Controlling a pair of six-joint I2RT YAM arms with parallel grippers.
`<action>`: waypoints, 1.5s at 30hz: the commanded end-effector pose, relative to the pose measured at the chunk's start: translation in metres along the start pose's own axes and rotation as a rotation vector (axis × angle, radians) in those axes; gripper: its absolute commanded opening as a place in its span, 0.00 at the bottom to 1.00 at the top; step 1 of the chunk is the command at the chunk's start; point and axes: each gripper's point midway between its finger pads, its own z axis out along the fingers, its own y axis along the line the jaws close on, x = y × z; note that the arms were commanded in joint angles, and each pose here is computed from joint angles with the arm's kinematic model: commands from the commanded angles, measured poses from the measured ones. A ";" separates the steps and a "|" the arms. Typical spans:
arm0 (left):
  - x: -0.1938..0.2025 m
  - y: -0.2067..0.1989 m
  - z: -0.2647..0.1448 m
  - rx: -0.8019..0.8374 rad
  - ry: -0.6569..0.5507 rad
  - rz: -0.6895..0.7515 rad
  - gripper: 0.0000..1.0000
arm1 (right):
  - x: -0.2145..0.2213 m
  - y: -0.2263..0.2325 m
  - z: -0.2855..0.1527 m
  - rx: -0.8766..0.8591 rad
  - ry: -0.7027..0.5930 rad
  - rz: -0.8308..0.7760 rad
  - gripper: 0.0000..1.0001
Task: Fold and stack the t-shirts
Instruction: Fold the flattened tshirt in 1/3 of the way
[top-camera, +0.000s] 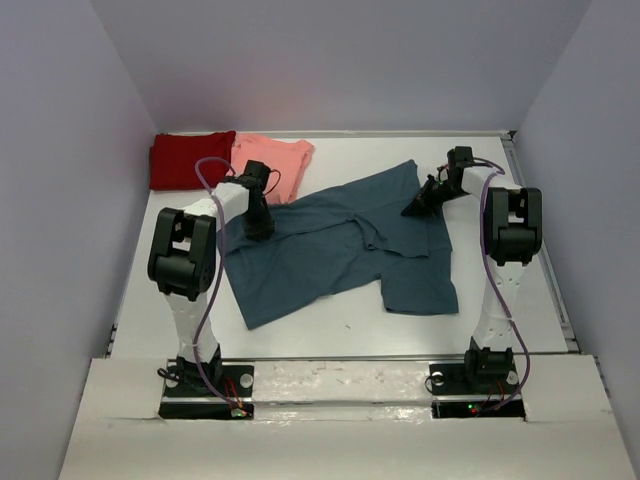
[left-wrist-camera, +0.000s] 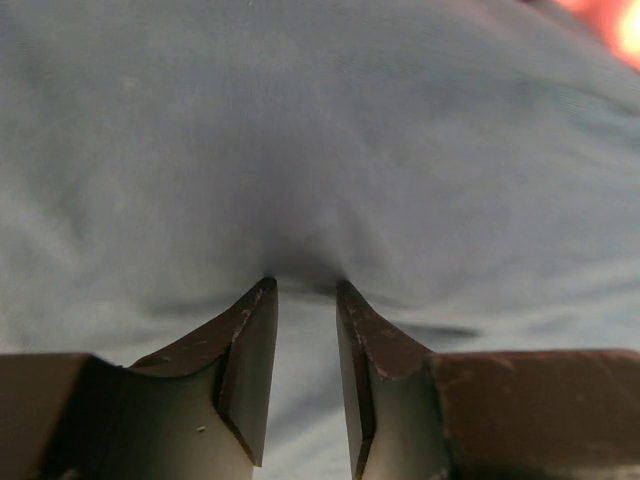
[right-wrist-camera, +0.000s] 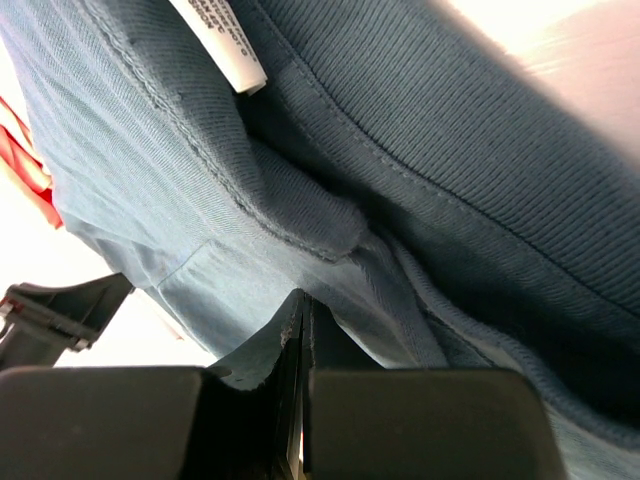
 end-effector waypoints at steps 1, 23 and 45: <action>-0.006 0.000 0.010 -0.010 -0.006 -0.015 0.39 | -0.012 -0.029 0.001 0.099 -0.045 -0.005 0.00; -0.043 -0.003 0.040 -0.039 -0.018 0.022 0.38 | 0.047 -0.072 -0.045 0.336 -0.024 0.068 0.00; -0.127 -0.034 -0.096 0.103 -0.303 0.013 0.48 | 0.008 -0.025 -0.072 0.259 -0.117 -0.067 0.33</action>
